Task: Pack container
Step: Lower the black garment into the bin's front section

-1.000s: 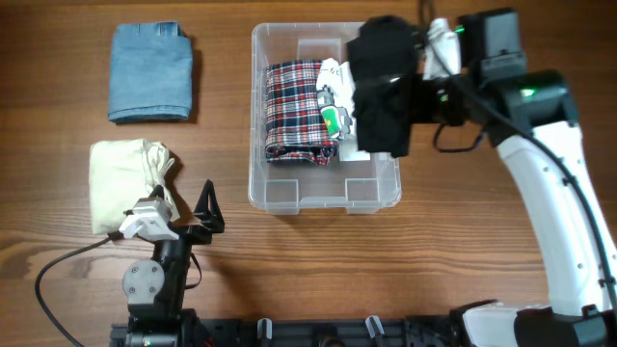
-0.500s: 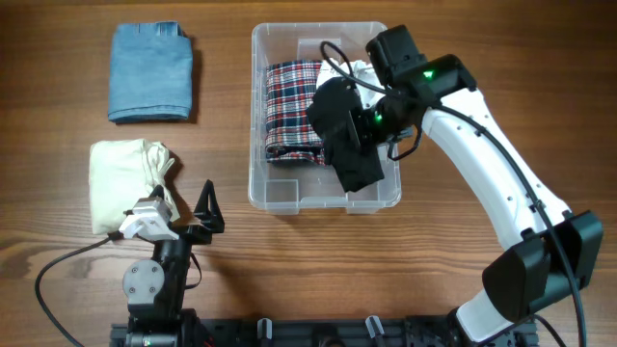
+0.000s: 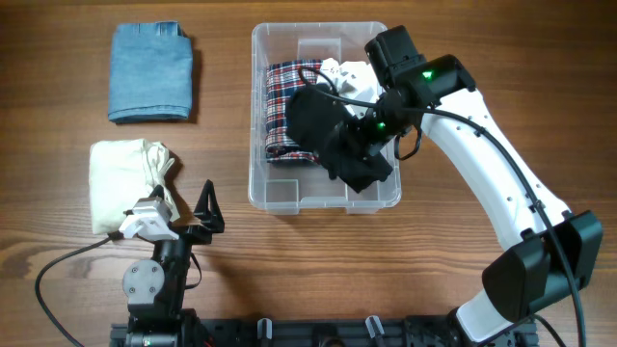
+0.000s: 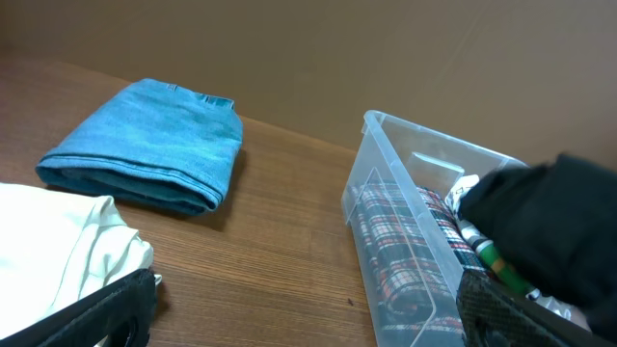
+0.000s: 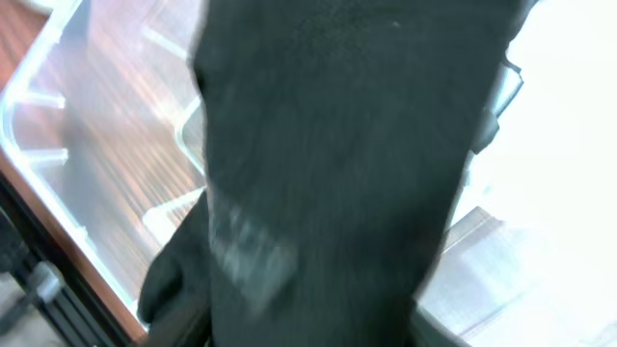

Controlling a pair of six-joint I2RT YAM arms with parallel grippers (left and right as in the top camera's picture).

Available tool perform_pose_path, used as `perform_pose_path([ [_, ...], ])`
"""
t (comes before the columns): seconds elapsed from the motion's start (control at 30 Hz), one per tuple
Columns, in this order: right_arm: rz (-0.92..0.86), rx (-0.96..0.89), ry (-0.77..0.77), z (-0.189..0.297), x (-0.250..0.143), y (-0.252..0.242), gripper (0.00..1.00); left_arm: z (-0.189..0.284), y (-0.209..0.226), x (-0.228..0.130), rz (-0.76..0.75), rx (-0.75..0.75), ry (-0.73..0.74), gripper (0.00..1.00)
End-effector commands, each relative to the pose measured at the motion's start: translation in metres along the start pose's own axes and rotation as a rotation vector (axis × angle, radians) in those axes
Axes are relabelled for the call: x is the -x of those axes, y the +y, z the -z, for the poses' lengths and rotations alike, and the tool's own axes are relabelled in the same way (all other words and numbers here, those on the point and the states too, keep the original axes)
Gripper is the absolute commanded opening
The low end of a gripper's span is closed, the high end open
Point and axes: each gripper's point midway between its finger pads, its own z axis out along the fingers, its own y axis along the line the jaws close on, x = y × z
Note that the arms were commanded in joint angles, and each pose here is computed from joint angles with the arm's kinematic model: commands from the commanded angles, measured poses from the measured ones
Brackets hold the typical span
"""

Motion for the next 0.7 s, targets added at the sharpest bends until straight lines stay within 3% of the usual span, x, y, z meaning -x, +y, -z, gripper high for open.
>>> perform_pose_path([
  [0.0, 0.228, 0.059, 0.009, 0.001, -0.002, 0.012, 0.56, 0.000, 0.004, -0.002, -0.005, 0.015, 0.002, 1.00],
  [0.1, 0.354, 0.090, 0.055, 0.002, -0.015, 0.017, 0.52, 0.000, 0.004, -0.002, -0.004, 0.015, 0.002, 1.00],
  [0.23, 0.383, 0.069, 0.079, 0.002, -0.020, 0.013, 0.46, 0.000, 0.004, -0.002, -0.005, 0.015, 0.002, 1.00],
  [0.37, 0.212, -0.063, -0.029, 0.001, 0.013, -0.011, 0.62, 0.000, 0.004, -0.002, -0.004, 0.015, 0.002, 1.00],
  [0.47, 0.089, -0.140, -0.097, 0.004, 0.031, -0.026, 0.94, 0.000, 0.004, -0.002, -0.004, 0.015, 0.002, 1.00],
  [0.5, 0.094, -0.145, -0.098, 0.004, 0.032, -0.027, 1.00, 0.000, 0.004, -0.002, -0.005, 0.015, 0.002, 1.00],
  [0.67, 0.149, -0.173, -0.030, -0.005, 0.017, -0.034, 1.00, 0.000, 0.004, -0.002, -0.004, 0.015, 0.002, 1.00],
])
